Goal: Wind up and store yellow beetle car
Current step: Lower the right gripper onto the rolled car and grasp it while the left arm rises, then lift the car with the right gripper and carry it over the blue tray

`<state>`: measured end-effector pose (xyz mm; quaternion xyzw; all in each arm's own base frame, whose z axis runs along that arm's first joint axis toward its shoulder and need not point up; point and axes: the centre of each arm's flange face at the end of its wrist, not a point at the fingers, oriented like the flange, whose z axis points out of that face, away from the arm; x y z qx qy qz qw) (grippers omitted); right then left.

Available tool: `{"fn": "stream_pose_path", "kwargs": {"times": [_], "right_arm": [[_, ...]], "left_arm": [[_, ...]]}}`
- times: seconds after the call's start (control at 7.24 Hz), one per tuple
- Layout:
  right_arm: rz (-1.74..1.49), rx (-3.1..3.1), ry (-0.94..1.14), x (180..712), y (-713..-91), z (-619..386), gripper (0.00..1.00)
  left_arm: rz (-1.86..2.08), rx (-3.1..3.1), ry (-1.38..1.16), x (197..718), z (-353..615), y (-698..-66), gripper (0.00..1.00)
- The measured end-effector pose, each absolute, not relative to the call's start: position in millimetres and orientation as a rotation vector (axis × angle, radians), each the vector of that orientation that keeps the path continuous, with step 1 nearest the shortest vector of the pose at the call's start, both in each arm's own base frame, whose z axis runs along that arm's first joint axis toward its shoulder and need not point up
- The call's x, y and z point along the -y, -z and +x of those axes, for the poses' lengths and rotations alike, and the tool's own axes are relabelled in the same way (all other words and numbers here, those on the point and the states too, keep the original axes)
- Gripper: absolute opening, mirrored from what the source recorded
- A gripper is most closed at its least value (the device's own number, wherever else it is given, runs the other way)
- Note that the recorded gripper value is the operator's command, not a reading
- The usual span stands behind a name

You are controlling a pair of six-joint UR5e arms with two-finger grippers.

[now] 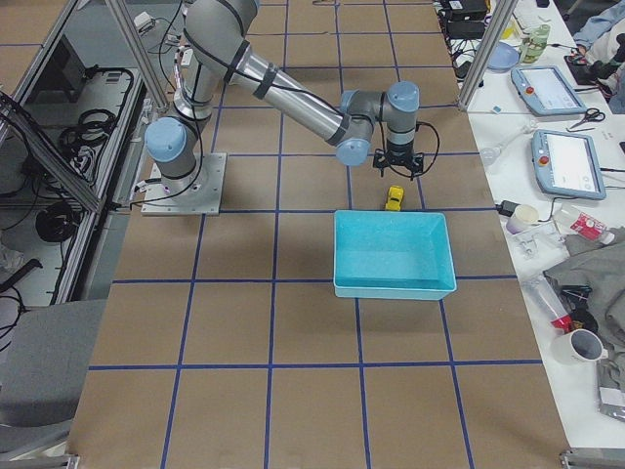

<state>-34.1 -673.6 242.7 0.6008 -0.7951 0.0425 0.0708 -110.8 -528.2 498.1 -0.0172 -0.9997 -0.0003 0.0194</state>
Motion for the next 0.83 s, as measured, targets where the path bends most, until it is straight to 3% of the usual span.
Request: {"fn": "stream_pose_path", "kwargs": {"times": [0.41,0.55,0.69,0.83], "right_arm": [[1.882,2.369,-0.097,675,-216,-57,0.97],[1.899,2.372,-0.108,676,-211,-67,0.9],[1.912,2.382,-0.125,676,-205,-70,0.7],[1.916,2.388,-0.128,677,-201,-71,0.63]], "left_arm": [[-0.023,3.087,0.029,526,-101,-498,1.0],[-0.017,3.085,0.04,527,-99,-494,1.0],[-0.011,3.084,0.056,528,-96,-489,1.0],[-0.009,3.084,0.064,527,-96,-485,1.0]]}}
